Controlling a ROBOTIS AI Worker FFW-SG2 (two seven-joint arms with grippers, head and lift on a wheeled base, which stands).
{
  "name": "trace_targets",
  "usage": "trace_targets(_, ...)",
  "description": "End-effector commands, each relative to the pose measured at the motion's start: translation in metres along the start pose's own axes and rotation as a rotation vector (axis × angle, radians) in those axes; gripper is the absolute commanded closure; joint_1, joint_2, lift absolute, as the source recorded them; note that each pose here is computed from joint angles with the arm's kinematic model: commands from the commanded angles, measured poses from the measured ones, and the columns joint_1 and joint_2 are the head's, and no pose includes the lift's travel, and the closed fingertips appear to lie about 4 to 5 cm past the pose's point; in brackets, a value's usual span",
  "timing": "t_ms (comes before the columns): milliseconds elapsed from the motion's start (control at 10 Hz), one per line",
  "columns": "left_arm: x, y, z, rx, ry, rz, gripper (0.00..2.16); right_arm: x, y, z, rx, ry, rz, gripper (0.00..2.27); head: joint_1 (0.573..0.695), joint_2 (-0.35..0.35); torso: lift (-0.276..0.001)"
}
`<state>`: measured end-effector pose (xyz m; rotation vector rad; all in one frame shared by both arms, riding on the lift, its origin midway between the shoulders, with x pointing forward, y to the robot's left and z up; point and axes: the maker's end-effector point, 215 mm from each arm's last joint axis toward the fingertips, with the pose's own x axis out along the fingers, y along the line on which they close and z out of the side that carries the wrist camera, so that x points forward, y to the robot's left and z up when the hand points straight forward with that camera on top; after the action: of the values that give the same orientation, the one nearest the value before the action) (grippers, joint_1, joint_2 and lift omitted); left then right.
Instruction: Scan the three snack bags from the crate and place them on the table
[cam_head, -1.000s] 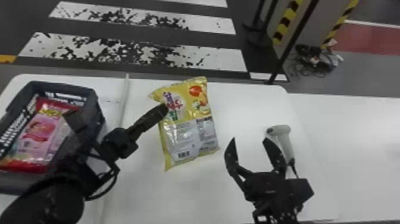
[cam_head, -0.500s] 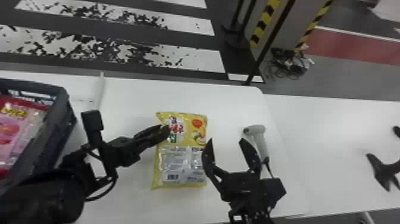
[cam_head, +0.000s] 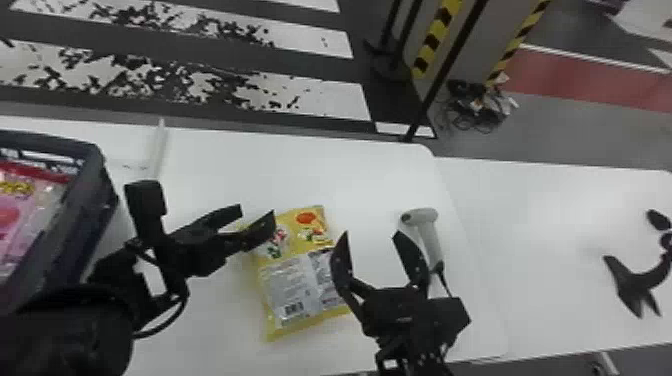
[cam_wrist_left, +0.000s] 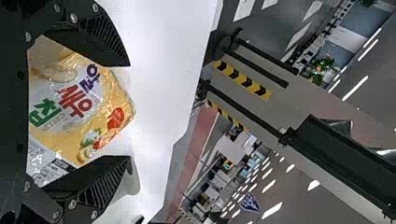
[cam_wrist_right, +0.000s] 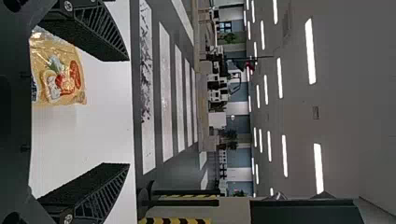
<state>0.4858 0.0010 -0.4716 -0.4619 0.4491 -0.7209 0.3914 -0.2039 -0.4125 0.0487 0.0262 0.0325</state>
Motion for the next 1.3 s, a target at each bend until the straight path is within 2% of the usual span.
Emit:
trace_targets(0,-0.019,-0.001,0.023,0.089,-0.063,0.05,0.0,0.0,0.0,0.0,0.0,0.0,0.0,0.08,0.695,-0.26,-0.062)
trace_targets(100,-0.037,0.0,0.045,0.196,-0.123,0.119,0.0,0.001,0.0,0.001,-0.001,-0.001,0.001,0.08,0.695,-0.247,-0.062)
trace_targets(200,-0.059,0.006,0.059,0.239,-0.168,0.158,0.0,0.002,0.001,0.001,-0.002,-0.003,0.003,0.09,0.695,-0.226,-0.062)
trace_targets(300,-0.08,0.014,0.069,0.257,-0.207,0.193,0.02,0.002,0.002,0.001,-0.003,-0.001,0.006,0.13,0.695,-0.202,-0.062)
trace_targets(500,-0.129,0.024,0.11,0.354,-0.361,0.284,0.02,0.004,0.012,0.0,-0.009,-0.002,0.041,0.52,0.695,-0.132,-0.062)
trace_targets(600,-0.15,0.031,0.121,0.391,-0.408,0.326,0.02,0.003,0.022,0.0,-0.021,-0.002,0.083,0.95,0.695,-0.107,-0.062)
trace_targets(700,-0.171,0.041,0.128,0.413,-0.445,0.373,0.02,0.003,0.033,0.0,-0.021,-0.002,0.132,1.54,0.695,-0.063,-0.062)
trace_targets(800,-0.187,0.047,0.132,0.423,-0.472,0.414,0.02,0.003,0.043,-0.003,-0.027,0.009,0.172,1.96,0.695,-0.019,-0.062)
trace_targets(900,-0.199,0.052,0.134,0.427,-0.487,0.448,0.02,0.004,0.057,-0.014,-0.04,0.047,0.219,2.22,0.695,0.025,-0.062)
trace_targets(1000,-0.208,0.059,0.132,0.429,-0.486,0.468,0.02,0.004,0.07,-0.016,-0.056,0.055,0.267,2.25,0.695,0.066,-0.062)
trace_targets(1200,-0.219,0.064,0.126,0.422,-0.484,0.487,0.03,0.007,0.105,-0.042,-0.079,0.147,0.403,2.25,0.695,0.123,-0.062)
